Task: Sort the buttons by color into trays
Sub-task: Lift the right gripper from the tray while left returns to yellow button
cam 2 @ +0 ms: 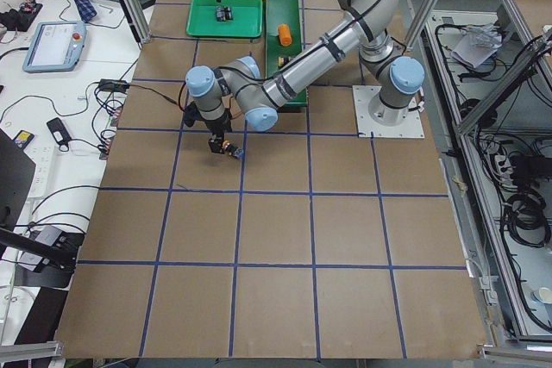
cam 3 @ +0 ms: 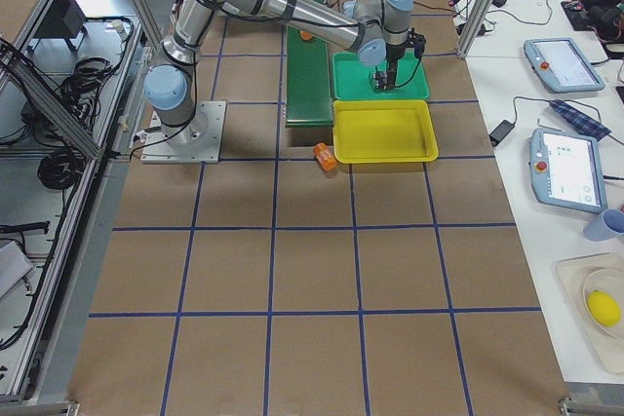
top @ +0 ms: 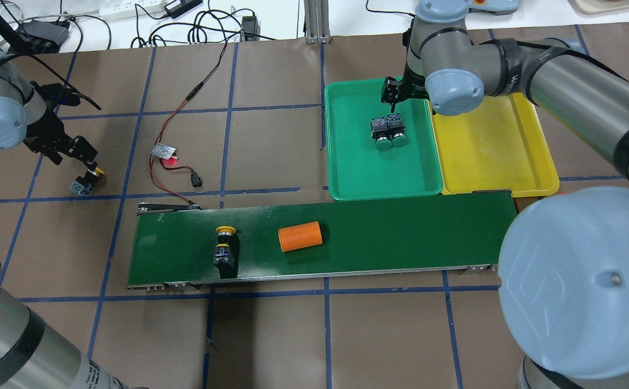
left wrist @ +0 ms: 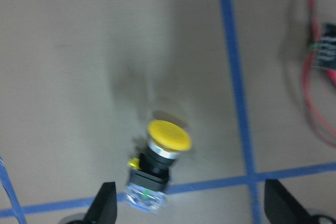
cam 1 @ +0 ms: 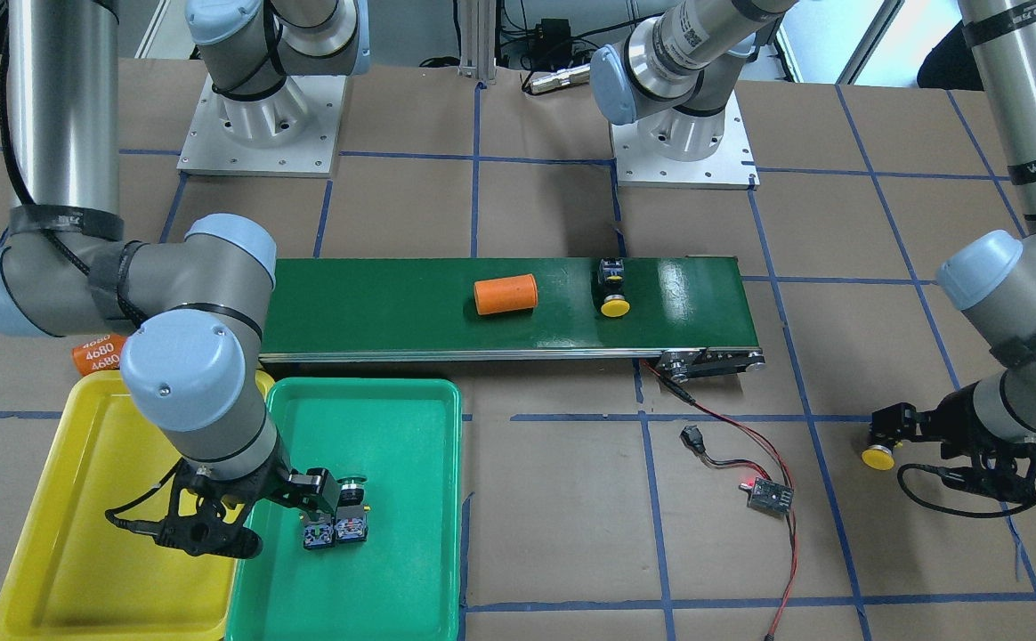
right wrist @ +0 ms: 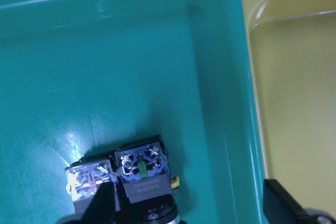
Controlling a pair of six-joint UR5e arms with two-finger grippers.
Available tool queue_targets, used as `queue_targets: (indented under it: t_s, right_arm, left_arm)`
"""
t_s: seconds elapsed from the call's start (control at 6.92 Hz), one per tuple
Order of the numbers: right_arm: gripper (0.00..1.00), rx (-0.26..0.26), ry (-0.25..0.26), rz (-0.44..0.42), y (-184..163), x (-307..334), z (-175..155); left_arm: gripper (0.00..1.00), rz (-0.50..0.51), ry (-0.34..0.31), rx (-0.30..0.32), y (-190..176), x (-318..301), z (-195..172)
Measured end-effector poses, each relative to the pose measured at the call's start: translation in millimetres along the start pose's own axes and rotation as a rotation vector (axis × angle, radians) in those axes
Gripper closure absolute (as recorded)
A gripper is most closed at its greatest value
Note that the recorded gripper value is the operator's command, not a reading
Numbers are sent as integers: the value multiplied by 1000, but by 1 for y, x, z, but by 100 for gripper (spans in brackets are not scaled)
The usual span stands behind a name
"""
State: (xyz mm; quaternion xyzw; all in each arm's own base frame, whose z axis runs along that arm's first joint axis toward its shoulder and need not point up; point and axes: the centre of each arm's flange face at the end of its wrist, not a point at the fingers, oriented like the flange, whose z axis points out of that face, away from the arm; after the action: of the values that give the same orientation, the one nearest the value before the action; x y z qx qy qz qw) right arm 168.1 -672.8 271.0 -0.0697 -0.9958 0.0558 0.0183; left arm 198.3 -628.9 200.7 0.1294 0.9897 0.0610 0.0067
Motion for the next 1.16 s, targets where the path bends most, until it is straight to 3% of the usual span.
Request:
queue_targets:
  t_s: [0.14, 0.29, 0.43, 0.87, 1.16]
  right_arm:
    - [0, -16, 4, 6, 11, 8, -37]
    - [0, -33, 8, 12, 26, 17, -75]
    - [0, -51, 3, 15, 48, 23, -116]
    - [0, -49, -43, 17, 135, 34, -208]
    - [0, -60, -45, 15, 159, 39, -216]
  left_arm:
    - [0, 36, 14, -17, 4, 4, 16]
    - [44, 53, 27, -29, 10, 12, 24]
    - [99, 63, 31, -34, 13, 15, 28]
    - [100, 62, 17, -38, 16, 12, 24]
    - [100, 50, 35, -52, 30, 46, -13]
